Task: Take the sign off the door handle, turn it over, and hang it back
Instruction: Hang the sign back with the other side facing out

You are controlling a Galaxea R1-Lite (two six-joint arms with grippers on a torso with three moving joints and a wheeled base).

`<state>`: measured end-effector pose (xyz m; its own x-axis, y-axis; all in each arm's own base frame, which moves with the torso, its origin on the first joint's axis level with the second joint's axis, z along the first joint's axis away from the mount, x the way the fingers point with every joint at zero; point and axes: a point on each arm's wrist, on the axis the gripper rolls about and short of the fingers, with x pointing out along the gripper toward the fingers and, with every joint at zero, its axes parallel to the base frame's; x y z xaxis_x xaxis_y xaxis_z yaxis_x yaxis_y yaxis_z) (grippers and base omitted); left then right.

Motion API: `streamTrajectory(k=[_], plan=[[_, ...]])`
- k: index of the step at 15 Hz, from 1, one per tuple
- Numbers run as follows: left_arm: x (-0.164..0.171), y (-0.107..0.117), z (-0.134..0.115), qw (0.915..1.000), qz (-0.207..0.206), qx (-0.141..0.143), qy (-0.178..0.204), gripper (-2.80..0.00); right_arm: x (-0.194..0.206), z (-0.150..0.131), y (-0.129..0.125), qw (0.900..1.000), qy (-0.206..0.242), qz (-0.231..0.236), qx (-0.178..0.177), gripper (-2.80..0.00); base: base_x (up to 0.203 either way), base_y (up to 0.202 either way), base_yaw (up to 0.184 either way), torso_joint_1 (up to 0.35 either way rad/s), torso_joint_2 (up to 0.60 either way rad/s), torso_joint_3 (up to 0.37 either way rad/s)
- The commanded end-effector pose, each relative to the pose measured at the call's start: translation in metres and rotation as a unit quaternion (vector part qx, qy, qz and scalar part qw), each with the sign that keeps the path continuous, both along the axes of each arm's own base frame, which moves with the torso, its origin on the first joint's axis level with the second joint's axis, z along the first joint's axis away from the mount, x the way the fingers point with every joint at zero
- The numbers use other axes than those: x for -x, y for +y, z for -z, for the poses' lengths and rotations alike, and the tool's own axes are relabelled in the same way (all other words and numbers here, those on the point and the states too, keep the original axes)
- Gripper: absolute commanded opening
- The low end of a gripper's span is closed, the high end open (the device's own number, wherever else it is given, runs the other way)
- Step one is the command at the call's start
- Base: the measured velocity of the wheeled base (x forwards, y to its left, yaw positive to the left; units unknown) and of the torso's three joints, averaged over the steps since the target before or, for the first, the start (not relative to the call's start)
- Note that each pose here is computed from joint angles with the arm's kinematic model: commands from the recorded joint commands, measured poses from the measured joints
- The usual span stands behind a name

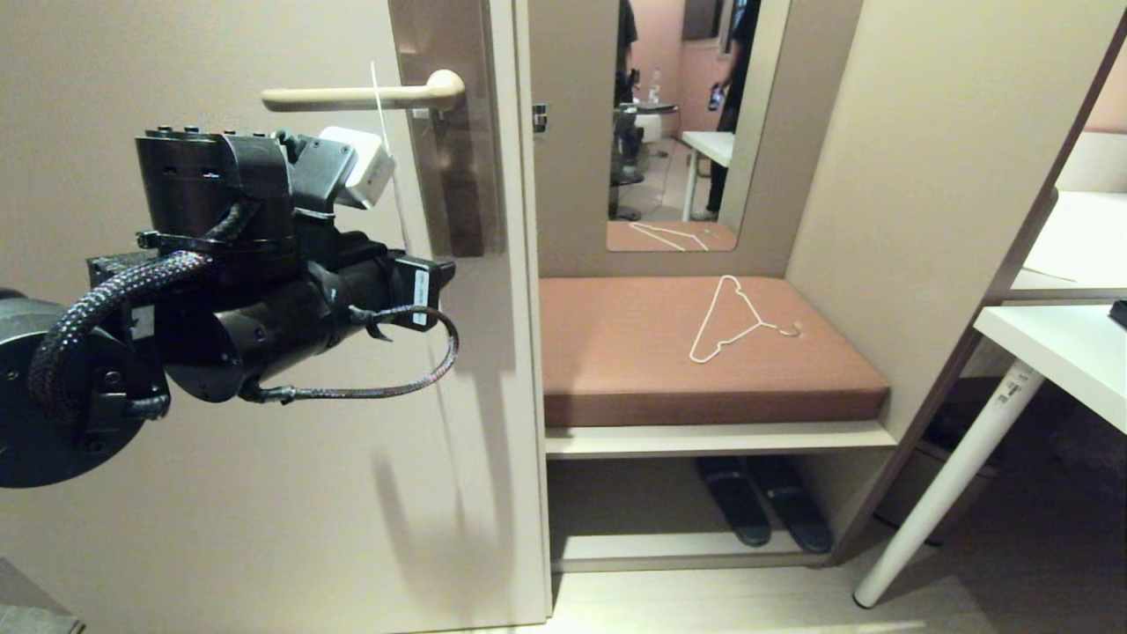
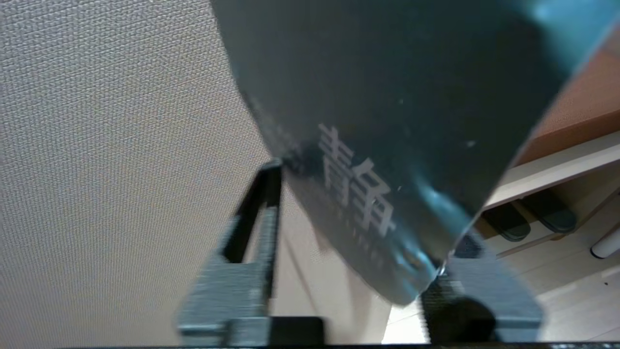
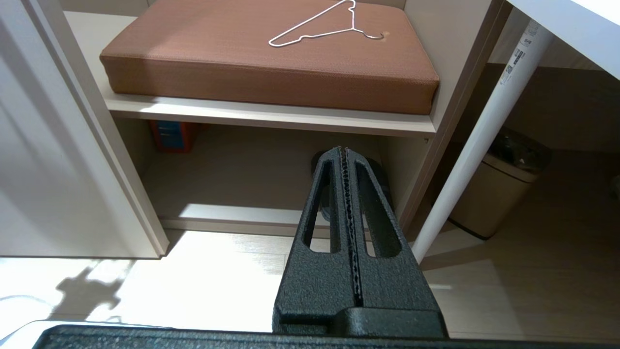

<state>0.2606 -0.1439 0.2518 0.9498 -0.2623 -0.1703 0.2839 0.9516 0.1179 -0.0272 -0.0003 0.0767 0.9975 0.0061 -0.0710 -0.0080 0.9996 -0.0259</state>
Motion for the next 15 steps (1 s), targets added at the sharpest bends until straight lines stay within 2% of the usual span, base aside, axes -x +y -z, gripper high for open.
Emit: streamTrajectory(k=[1, 7, 12, 15], plan=[[0.001, 0.001, -0.001, 1.0000, -0.001, 0.002, -0.003, 0.00, 0.000, 0.000, 0.000, 1.000, 0.001, 0.000, 0.000, -2.80, 0.000, 0.000, 0.000, 0.000, 0.00, 0.000], [0.021, 0.012, -0.004, 1.0000, -0.002, 0.005, -0.007, 0.00, 0.000, 0.000, 0.000, 1.000, 0.001, 0.000, 0.000, -2.80, 0.000, 0.000, 0.000, 0.000, 0.00, 0.000], [0.060, 0.037, -0.007, 0.9997, -0.005, 0.015, -0.020, 0.00, 0.000, 0.000, 0.000, 1.000, 0.001, 0.000, 0.000, -2.80, 0.000, 0.000, 0.000, 0.000, 0.00, 0.000], [0.067, 0.056, -0.007, 0.9990, -0.032, 0.018, -0.025, 0.00, 0.000, 0.000, 0.000, 1.000, 0.001, 0.000, 0.000, -2.80, 0.000, 0.000, 0.000, 0.000, 0.00, 0.000]])
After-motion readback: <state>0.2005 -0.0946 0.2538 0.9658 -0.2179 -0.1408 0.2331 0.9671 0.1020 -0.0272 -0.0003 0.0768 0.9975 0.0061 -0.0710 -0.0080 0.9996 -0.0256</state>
